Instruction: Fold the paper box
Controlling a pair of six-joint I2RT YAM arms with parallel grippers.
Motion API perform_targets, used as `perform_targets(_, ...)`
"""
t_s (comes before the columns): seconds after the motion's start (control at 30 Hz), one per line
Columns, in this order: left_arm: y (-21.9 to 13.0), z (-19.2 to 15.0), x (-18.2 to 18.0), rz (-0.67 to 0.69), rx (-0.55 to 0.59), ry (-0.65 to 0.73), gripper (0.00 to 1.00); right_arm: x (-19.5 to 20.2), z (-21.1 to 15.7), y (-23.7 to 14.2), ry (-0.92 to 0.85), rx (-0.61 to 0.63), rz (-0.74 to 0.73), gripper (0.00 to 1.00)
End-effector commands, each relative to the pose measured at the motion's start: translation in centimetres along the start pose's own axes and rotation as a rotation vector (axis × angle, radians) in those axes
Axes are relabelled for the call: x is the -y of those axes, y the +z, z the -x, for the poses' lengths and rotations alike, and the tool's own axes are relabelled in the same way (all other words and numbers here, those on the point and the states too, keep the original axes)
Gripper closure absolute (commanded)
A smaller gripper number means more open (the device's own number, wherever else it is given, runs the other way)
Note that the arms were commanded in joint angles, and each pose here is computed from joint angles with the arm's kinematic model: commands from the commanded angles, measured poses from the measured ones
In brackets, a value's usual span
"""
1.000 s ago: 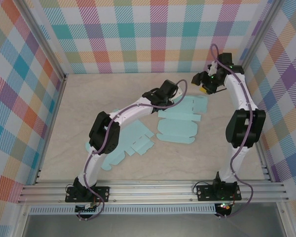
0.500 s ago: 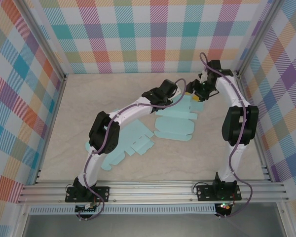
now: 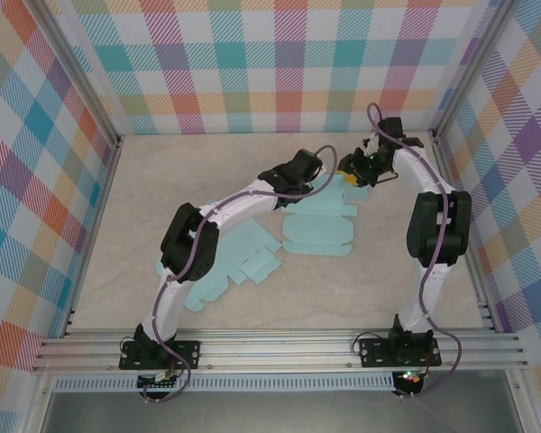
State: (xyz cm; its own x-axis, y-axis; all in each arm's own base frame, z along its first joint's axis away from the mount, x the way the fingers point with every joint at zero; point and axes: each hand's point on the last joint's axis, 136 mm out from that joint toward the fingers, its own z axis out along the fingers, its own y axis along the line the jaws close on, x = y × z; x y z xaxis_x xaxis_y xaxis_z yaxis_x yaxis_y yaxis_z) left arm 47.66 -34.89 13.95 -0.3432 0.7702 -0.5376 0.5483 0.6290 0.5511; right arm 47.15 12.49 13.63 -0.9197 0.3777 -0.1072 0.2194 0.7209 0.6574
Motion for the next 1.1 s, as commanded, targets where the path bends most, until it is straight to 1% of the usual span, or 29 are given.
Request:
perform_targets(0.0,-2.7,1.7,-2.7,0.089,0.092,-0.079,1.0,-1.5,-0.1,-2.3,-0.038,0.049,0.05,0.54)
perform_targets(0.1,-3.1,1.3,-3.7,0.154,0.121,-0.113,1.0,-1.4,-0.6,-3.7,-0.042,0.069,0.063,0.46)
perform_targets(0.2,-3.5,1.0,-4.4,0.199,0.134,-0.139,1.0,-1.1,-1.4,-5.4,-0.05,0.094,0.067,0.42)
perform_targets(0.3,-3.7,0.7,-5.0,0.233,0.142,-0.166,1.0,-0.4,-2.2,-6.9,-0.044,0.126,0.07,0.41)
perform_targets(0.43,-3.8,0.6,-5.1,0.24,0.15,-0.188,1.0,1.9,-3.8,-7.6,-0.016,0.156,0.034,0.41)
perform_targets(0.63,-3.5,0.1,-4.6,0.23,0.148,-0.195,1.0,5.7,-5.9,-5.5,0.023,0.152,-0.026,0.41)
perform_targets(0.77,-3.5,-0.3,-4.4,0.224,0.143,-0.196,1.0,7.8,-5.3,-3.7,0.027,0.167,-0.068,0.41)
perform_targets(0.83,-3.5,-0.3,-4.3,0.217,0.145,-0.203,1.0,7.9,-4.6,-3.1,0.022,0.169,-0.065,0.41)
perform_targets(1.07,-3.4,-0.3,-4.1,0.202,0.143,-0.214,1.0,6.6,-1.4,-0.7,0.003,0.163,0.029,0.4)
